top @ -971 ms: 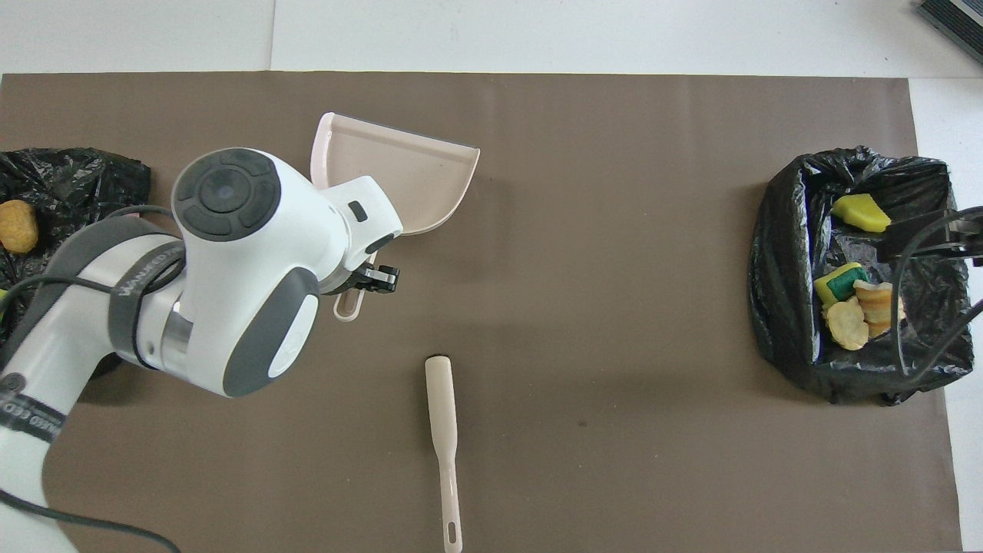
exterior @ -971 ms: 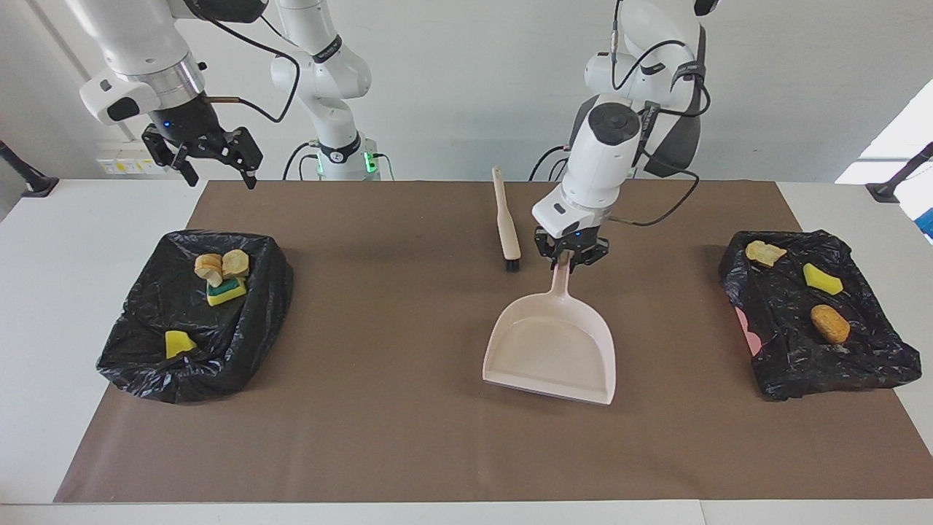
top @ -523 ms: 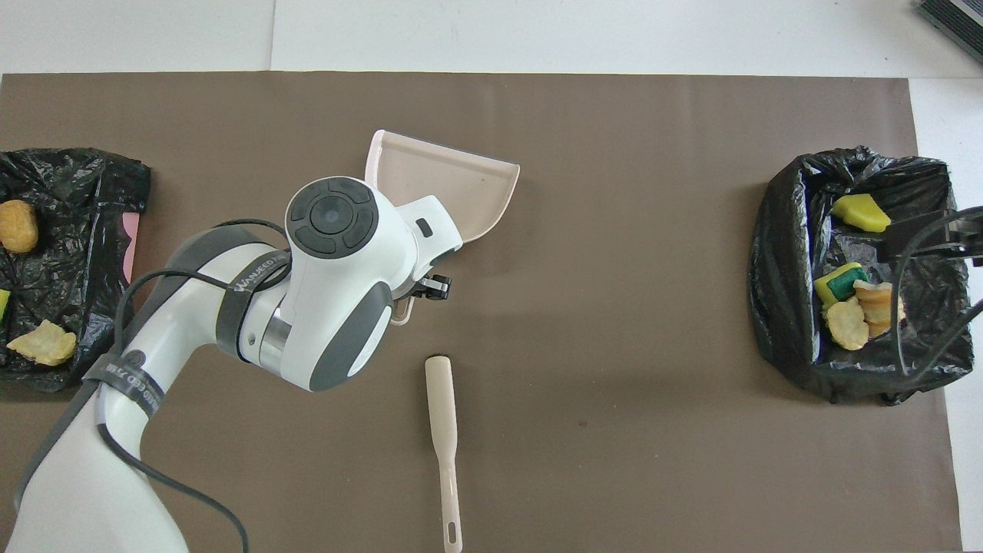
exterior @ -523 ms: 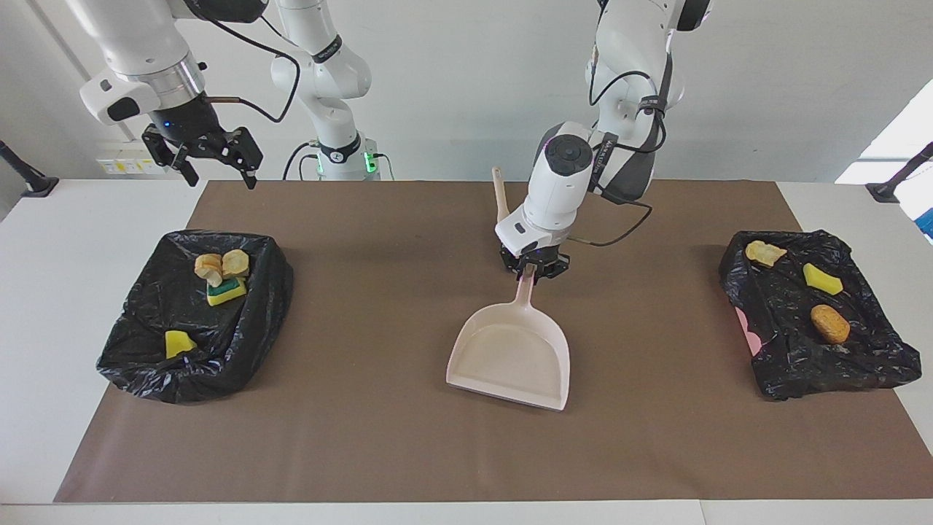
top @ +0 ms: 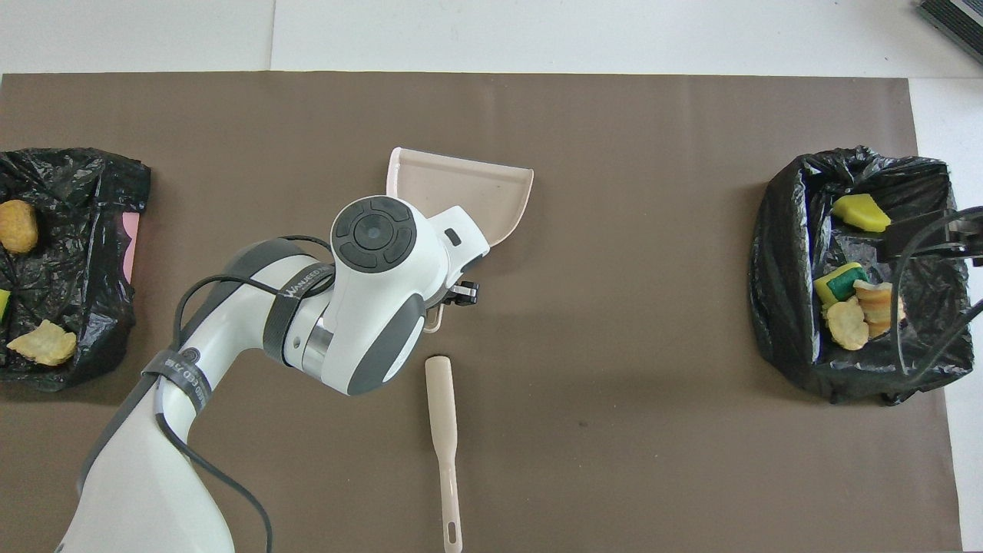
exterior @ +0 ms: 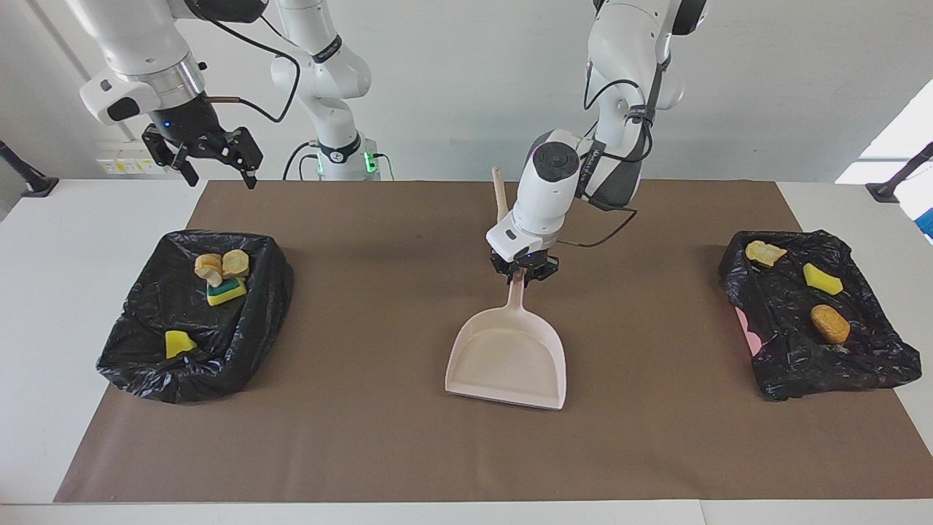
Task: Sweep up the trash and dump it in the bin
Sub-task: 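Lower the dustpan onto the mat and open the left gripper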
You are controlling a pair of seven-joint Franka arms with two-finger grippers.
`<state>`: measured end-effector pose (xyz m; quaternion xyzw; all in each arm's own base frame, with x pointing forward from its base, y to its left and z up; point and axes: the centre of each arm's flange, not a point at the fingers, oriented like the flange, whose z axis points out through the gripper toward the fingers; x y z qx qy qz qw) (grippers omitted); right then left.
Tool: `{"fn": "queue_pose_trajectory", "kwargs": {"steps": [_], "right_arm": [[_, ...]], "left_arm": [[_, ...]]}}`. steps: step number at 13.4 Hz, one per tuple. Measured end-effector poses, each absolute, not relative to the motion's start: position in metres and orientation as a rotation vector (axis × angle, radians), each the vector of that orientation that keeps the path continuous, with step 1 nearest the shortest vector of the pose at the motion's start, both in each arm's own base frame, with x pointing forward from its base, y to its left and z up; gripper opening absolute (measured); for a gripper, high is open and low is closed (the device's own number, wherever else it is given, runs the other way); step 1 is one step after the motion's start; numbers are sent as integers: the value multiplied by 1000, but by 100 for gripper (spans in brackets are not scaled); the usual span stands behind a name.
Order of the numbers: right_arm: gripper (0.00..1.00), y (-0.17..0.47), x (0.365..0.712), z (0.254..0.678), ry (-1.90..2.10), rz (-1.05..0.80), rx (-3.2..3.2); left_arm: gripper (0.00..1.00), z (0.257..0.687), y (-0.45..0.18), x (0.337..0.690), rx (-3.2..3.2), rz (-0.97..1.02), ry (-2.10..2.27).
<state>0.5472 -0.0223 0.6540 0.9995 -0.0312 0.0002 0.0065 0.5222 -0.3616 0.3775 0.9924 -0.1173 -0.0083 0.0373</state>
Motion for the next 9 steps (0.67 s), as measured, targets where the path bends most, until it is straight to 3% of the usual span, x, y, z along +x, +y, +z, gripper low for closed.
{"fn": "queue_pose_trajectory", "kwargs": {"steps": [9], "right_arm": [[100,-22,547,654,-98,1,3127]], "left_arm": [[33,364,-369,511,3051,-19,-286]]}}
